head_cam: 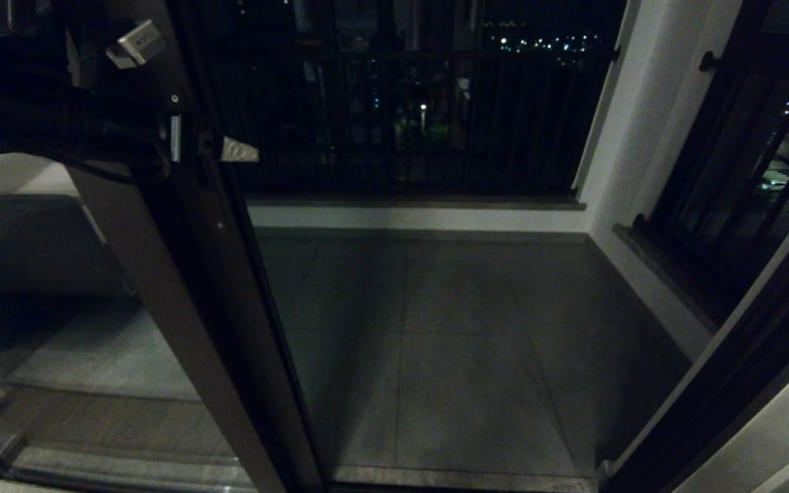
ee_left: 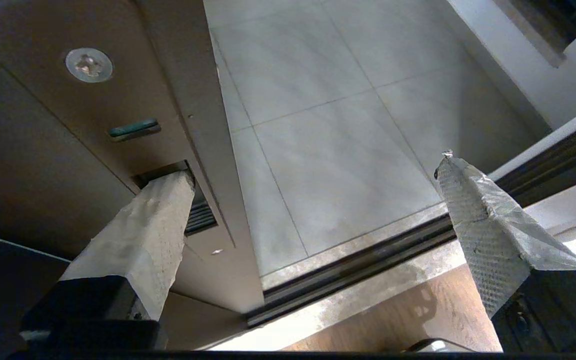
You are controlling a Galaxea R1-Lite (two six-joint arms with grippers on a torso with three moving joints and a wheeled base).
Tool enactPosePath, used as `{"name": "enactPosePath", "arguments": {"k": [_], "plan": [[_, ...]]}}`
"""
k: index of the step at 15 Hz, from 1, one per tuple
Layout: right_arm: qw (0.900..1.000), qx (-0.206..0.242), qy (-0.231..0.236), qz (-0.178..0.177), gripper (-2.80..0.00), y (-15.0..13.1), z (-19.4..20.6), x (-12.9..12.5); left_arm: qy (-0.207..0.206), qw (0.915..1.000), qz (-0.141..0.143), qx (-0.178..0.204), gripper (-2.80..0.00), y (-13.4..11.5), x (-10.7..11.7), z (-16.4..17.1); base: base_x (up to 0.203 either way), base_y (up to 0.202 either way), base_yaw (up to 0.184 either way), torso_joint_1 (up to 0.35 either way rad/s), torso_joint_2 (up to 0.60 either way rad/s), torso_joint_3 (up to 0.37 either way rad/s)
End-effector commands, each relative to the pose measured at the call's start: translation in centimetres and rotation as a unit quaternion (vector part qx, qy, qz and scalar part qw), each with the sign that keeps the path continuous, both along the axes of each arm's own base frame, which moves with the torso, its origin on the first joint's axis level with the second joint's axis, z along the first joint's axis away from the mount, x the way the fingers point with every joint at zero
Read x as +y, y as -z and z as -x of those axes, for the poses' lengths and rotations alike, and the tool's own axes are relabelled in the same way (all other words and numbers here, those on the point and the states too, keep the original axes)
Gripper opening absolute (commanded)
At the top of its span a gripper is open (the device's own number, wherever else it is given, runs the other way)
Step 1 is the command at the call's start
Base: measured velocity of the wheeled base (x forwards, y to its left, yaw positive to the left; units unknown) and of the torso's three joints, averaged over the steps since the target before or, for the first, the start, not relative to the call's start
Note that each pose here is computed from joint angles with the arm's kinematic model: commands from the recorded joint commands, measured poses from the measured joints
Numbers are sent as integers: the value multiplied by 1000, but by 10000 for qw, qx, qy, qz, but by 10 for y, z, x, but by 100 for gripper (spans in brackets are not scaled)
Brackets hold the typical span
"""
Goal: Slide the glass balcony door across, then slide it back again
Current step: Close the slid door
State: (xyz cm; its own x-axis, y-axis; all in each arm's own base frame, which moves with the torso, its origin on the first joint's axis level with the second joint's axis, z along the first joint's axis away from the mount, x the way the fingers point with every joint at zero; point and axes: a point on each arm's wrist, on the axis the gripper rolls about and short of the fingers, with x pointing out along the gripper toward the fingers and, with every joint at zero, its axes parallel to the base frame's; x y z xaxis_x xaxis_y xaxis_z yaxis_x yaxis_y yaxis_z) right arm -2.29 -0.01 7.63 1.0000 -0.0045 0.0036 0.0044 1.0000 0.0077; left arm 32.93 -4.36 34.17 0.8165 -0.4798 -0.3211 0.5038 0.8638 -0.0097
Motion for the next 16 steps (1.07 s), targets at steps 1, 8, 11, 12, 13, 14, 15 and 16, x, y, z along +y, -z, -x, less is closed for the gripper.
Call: {"name": "enactPosePath", "arguments": {"k": [1,8,11,12,13,14,15,16], "plan": [[10000,3,1,0,-280,0,0,0,137,9999,16,6,0,1,-6,0,0,0,0,0,0,0],[10000,2,1,0,-280,0,0,0,324,9994,82,60,0,1,-21,2,0,0,0,0,0,0],[10000,3,1,0,-280,0,0,0,415,9990,90,102,0,4,-29,1,0,0,0,0,0,0],[10000,5,1,0,-280,0,0,0,396,9991,69,114,0,5,-32,0,0,0,0,0,0,0],[10000,3,1,0,-280,0,0,0,382,9992,43,107,0,5,-36,1,0,0,0,0,0,0],[10000,3,1,0,-280,0,0,0,373,9993,28,98,0,5,-39,1,0,0,0,0,0,0],[10000,3,1,0,-280,0,0,0,404,9991,24,89,0,4,-42,2,0,0,0,0,0,0],[10000,3,8,0,-280,0,0,0,445,9990,26,91,0,4,-45,3,0,0,0,0,0,0]]}}
